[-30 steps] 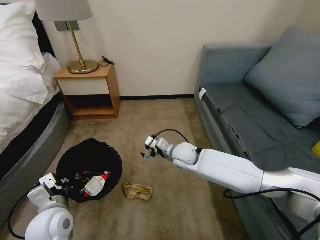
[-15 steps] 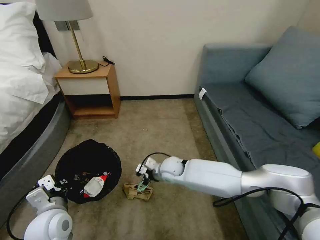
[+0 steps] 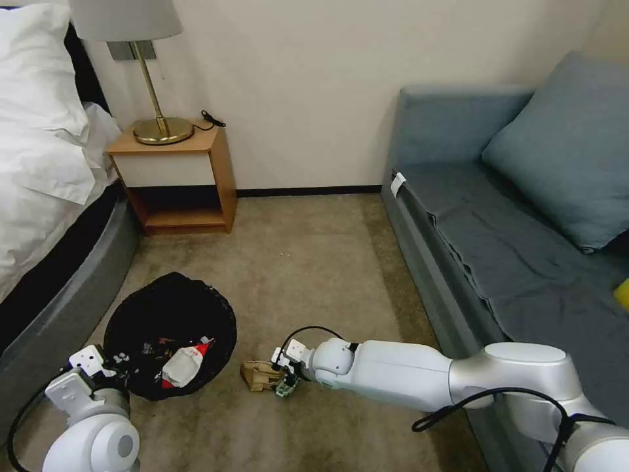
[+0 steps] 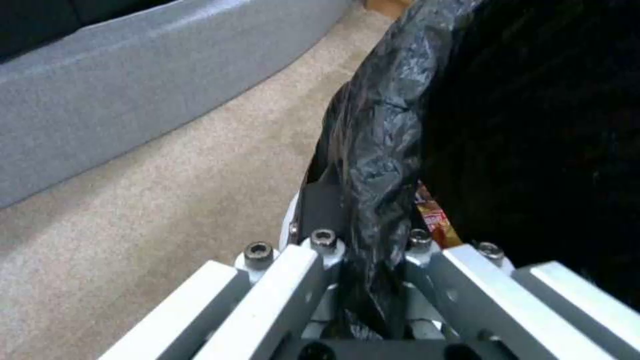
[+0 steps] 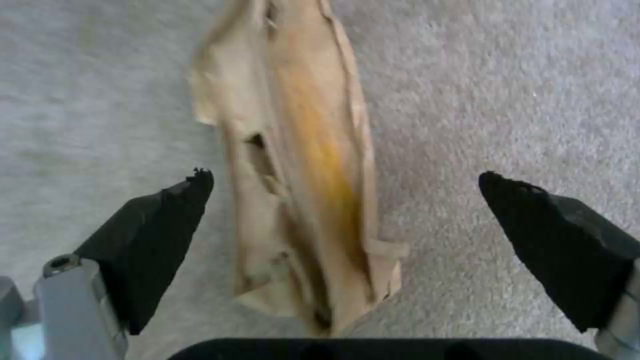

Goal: Pick up the trash bin, then pick up the garbage on the floor and place it into the trash bin.

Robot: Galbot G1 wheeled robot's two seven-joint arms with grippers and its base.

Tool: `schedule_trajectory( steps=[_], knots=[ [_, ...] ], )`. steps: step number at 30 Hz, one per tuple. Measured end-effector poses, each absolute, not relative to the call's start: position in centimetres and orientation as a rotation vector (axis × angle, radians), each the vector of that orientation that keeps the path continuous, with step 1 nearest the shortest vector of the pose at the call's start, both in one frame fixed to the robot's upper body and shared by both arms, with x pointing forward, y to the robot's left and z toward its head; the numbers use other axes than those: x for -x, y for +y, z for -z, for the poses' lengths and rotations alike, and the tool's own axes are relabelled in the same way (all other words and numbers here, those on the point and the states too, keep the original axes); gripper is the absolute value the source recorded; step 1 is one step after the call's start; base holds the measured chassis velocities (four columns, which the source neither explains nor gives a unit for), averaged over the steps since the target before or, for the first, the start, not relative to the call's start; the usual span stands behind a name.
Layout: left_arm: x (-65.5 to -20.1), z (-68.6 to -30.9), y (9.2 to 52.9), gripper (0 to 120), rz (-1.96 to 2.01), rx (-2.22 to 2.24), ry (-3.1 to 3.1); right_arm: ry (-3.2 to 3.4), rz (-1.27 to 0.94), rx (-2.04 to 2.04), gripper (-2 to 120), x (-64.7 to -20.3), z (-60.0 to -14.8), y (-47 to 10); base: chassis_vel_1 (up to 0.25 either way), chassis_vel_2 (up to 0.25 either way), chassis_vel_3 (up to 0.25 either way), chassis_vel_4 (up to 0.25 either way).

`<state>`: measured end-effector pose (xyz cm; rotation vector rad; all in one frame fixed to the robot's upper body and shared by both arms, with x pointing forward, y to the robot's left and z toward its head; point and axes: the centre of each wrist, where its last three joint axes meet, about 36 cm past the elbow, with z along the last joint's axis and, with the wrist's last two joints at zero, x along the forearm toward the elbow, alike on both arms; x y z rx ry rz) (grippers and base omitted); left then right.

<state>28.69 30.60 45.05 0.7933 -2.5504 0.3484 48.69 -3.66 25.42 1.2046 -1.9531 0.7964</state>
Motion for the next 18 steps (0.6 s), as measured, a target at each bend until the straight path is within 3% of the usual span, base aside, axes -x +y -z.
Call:
schedule_trajectory(
  steps=[9, 18],
  knots=[
    [-28.6, -45.0, 30.6, 3, -0.344, -0.797, -2.549, -1.985, -0.801, -1.173, 98, -48.9, -23.5, -4.1, 0.000, 0.000, 0.000, 0.000],
    [-28.8, -44.9, 30.5, 3, -0.344, -0.796, -2.551, -1.983, -0.777, -1.214, 62, -48.0, -22.4, -4.7, 0.000, 0.000, 0.000, 0.000]
  ],
)
